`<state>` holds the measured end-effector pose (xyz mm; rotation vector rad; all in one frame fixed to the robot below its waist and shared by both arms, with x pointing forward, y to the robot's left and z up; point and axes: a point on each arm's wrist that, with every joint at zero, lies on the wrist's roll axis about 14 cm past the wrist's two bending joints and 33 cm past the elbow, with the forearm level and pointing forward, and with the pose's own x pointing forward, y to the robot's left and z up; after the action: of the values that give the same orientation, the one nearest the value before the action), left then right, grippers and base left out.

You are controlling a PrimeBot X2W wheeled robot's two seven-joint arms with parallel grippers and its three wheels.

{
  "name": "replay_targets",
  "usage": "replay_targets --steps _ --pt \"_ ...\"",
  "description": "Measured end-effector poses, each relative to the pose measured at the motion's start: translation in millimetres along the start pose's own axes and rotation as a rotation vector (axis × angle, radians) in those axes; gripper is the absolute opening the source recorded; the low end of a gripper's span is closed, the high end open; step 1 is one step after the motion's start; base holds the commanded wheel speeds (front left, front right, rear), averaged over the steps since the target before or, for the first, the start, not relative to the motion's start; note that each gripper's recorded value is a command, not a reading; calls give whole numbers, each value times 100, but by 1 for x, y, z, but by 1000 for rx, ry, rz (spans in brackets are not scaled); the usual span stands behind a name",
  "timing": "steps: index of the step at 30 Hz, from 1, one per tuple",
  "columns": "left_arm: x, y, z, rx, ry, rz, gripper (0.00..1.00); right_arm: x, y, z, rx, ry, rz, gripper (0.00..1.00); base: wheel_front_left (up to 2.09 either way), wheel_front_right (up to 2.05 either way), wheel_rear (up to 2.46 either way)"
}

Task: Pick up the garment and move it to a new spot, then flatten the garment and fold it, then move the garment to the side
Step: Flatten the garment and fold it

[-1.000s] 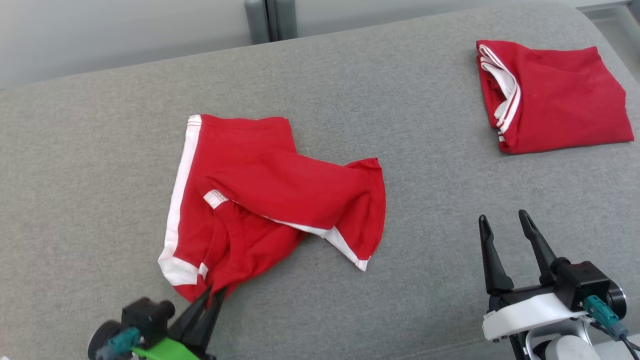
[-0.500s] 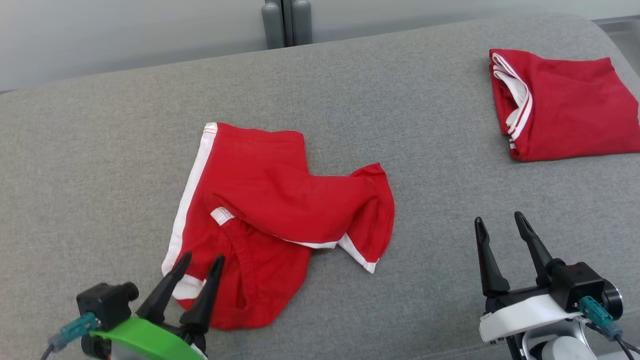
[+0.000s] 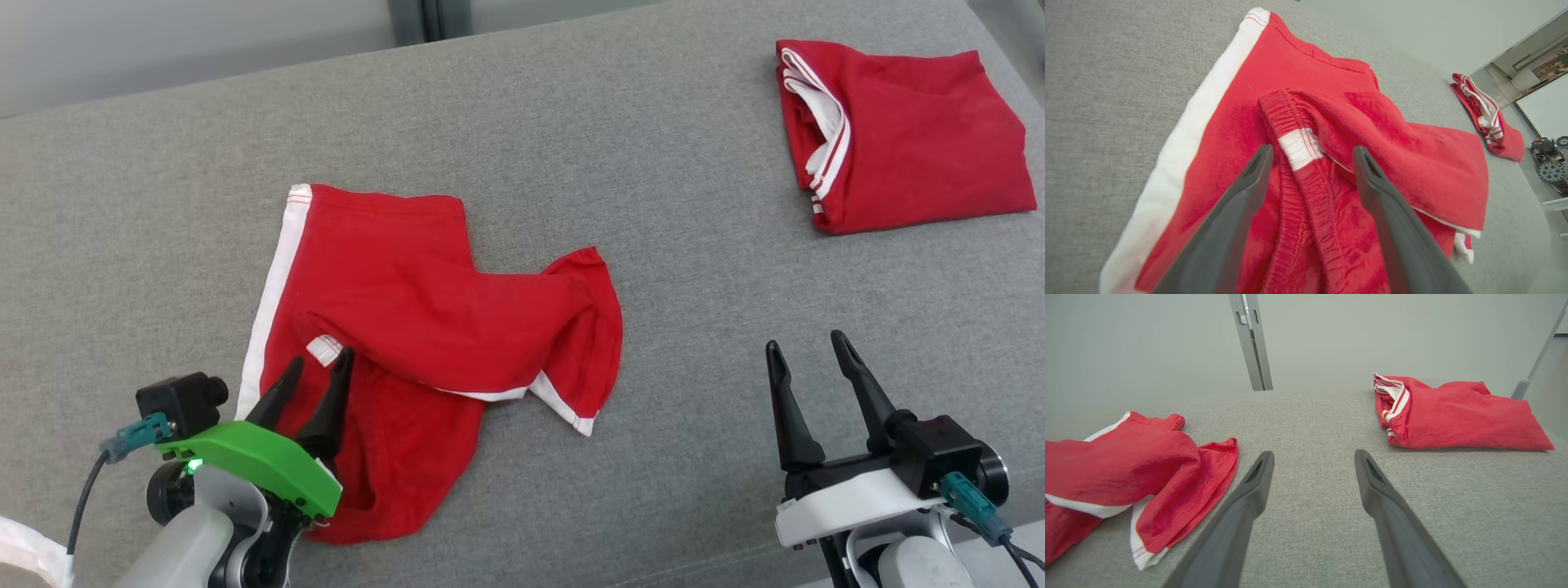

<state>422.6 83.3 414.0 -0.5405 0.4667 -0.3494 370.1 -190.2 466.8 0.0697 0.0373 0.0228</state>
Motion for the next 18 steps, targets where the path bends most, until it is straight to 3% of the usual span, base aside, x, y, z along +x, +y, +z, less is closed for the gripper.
replay_targets --steps 11,12,14,18 --pt "10 0 -14 16 33 -16 98 -1 -2 0 -1 2 -7 100 0 0 0" --pt "12 -2 -14 13 29 -23 86 0 -2 -1 -1 2 -7 100 0 0 0" --pt "13 -4 -13 13 27 -30 49 0 -2 0 -2 2 -5 100 0 0 0" --pt "16 -5 -12 21 19 -35 38 0 -2 0 -3 2 -5 100 0 0 0"
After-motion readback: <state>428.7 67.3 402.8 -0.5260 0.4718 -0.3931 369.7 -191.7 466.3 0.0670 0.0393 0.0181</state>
